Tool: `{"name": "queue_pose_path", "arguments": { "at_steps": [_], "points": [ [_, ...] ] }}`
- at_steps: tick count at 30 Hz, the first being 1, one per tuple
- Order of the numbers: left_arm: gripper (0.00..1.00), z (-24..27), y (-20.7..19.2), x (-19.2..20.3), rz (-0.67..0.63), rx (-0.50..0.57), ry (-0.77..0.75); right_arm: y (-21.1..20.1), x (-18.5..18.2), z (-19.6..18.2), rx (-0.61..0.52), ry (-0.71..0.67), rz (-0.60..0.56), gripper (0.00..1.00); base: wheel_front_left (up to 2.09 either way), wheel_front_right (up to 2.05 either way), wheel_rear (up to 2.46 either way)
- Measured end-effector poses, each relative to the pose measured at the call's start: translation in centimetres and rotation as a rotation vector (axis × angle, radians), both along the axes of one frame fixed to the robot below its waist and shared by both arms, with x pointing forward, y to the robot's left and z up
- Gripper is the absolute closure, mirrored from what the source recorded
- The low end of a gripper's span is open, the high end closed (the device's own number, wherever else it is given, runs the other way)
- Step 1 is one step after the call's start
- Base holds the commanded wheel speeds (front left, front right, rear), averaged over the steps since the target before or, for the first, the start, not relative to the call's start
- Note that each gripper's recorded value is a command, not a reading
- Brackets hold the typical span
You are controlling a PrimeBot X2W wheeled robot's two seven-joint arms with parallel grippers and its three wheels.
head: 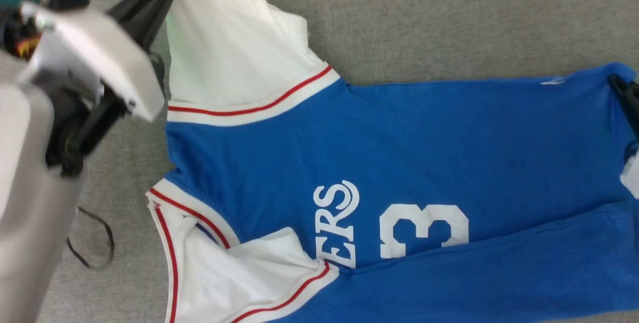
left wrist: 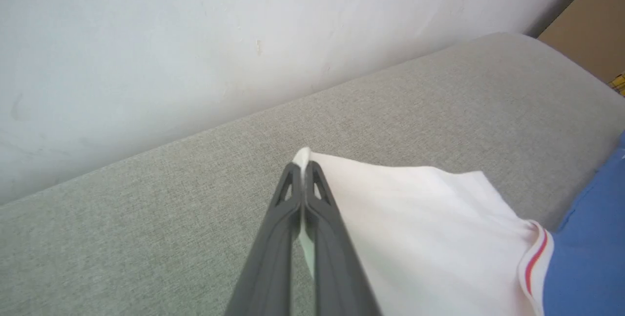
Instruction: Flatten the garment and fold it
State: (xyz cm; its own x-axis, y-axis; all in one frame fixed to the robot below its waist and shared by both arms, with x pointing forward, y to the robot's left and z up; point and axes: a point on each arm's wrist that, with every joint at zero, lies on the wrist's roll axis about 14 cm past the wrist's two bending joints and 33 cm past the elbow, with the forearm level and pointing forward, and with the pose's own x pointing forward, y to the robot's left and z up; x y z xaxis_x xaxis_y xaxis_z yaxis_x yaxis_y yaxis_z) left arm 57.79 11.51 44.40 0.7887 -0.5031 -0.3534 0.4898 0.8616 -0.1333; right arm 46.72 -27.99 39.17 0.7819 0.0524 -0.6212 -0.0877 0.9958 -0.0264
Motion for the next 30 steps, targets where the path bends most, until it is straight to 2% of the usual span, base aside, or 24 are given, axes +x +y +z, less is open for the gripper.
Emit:
{"name": "queue_pose_path", "arguments": {
  "at_steps": [6, 10, 13, 16, 20, 22, 29, 30],
  "points": [
    [1.00, 4.5, 0.3, -4.2, 0.033, -0.150, -0.120, -1.8, -2.2, 3.0, -0.004, -0.114, -0.060, 1.00, 0.00, 0.00, 0.00],
    [1.00, 6.1, 1.3, -8.4, 0.073, -0.201, -0.133, -1.8, -5.0, 3.9, 0.011, -0.137, -0.085, 1.00, 0.00, 0.00, 0.00],
    [1.00, 6.2, 2.7, -11.7, 0.121, -0.191, -0.114, -1.6, -7.2, 4.2, 0.039, -0.142, -0.113, 1.00, 0.00, 0.00, 0.00],
    [1.00, 5.5, 3.4, -15.5, 0.159, -0.188, -0.057, -1.4, -9.5, 4.2, 0.067, -0.142, -0.143, 1.00, 0.00, 0.00, 0.00],
    [1.00, 3.5, 3.0, -20.2, 0.198, -0.240, 0.063, -0.9, -12.3, 3.3, 0.092, -0.119, -0.172, 1.00, 0.00, 0.00, 0.00],
    [1.00, 1.9, 3.1, -22.1, 0.207, -0.215, 0.119, -0.4, -13.5, 2.6, 0.104, -0.101, -0.175, 1.00, 0.00, 0.00, 0.00],
    [1.00, -2.9, 4.0, -25.6, 0.264, -0.157, 0.265, 1.0, -14.2, 1.7, 0.107, -0.086, -0.140, 1.00, 0.00, 0.00, 0.00],
    [1.00, -3.3, 4.1, -25.9, 0.261, -0.148, 0.276, 0.9, -14.3, 1.5, 0.096, -0.079, -0.137, 0.65, 0.00, 0.00, 0.00]
  ]
}}
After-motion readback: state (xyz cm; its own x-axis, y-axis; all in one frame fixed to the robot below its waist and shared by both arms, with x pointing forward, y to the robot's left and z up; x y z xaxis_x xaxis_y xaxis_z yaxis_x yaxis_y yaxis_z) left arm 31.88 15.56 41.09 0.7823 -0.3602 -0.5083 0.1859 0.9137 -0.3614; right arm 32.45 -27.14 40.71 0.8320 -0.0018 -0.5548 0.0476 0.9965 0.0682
